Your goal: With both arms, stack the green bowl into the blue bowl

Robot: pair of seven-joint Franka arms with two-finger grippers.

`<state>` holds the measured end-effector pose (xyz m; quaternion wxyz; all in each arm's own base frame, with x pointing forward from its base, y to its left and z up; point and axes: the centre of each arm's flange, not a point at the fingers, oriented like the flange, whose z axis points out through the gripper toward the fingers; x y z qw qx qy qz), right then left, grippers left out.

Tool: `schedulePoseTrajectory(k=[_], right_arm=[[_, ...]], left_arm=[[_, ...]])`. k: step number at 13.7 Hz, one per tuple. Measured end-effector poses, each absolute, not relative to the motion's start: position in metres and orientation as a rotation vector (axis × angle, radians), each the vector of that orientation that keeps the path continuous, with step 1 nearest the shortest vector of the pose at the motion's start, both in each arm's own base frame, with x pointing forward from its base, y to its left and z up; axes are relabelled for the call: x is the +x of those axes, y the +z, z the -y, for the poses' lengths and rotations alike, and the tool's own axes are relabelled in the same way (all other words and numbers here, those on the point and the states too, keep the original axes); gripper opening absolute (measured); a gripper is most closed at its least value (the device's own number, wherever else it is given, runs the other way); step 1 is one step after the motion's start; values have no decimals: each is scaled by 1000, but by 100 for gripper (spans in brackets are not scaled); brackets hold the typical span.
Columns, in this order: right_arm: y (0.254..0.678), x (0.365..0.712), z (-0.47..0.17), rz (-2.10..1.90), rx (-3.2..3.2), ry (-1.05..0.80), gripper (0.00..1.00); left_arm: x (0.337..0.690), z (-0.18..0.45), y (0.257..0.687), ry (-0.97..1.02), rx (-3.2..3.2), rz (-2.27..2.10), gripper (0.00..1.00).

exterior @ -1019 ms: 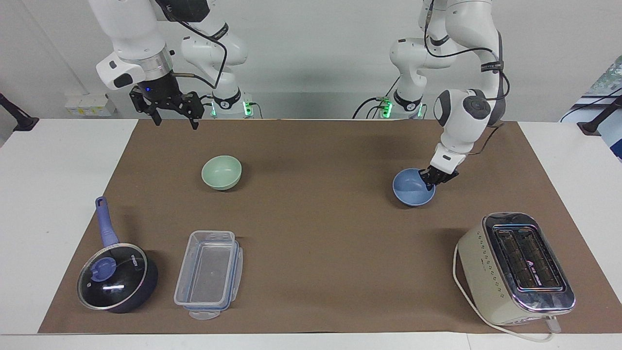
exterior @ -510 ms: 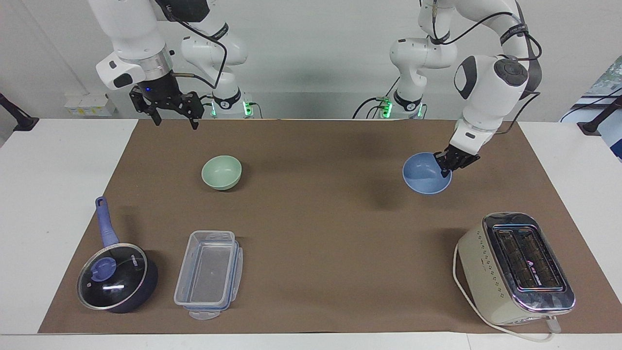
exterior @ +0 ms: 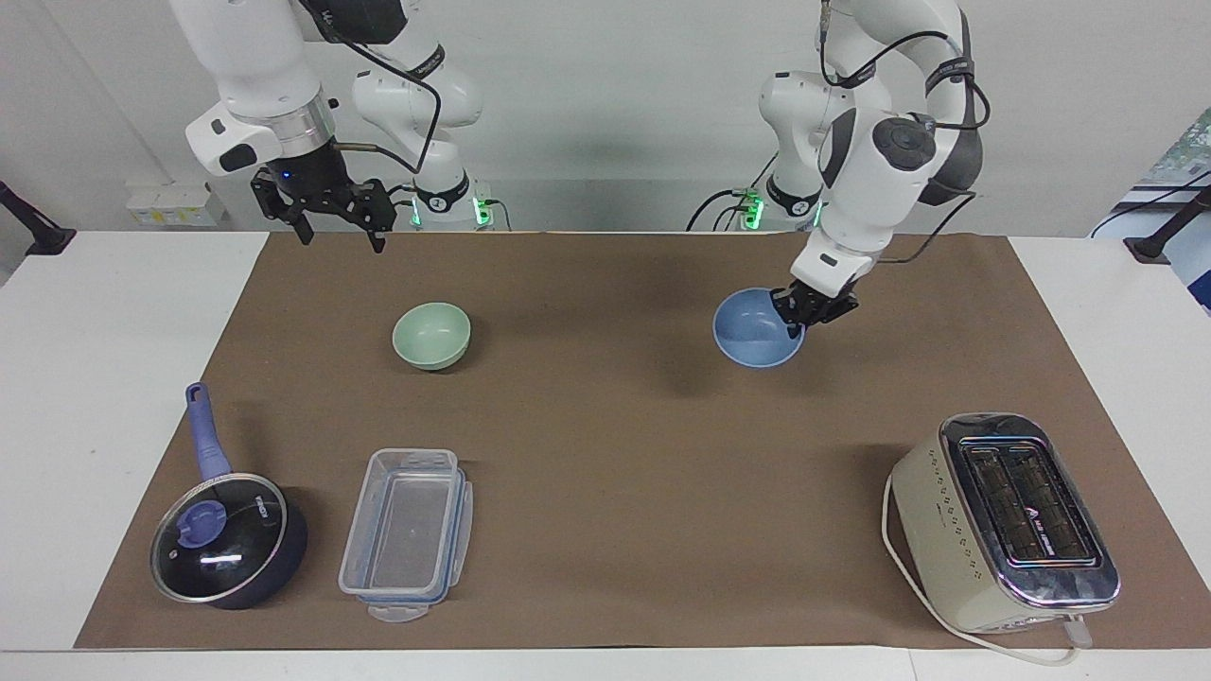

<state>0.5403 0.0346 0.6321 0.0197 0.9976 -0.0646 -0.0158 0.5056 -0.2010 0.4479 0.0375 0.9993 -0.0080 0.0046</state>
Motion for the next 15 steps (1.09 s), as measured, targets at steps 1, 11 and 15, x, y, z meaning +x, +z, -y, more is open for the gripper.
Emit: schedulePoseTrajectory(k=[1, 11, 15], right_arm=[[632, 540, -34, 202, 3095, -50, 100], [624, 541, -32, 187, 3096, -54, 100], [599, 540, -21, 144, 3094, -100, 100]], left_arm=[[497, 221, 441, 19, 3064, 37, 6], [420, 327, 344, 68, 3041, 188, 6], [418, 331, 337, 117, 3020, 141, 33]])
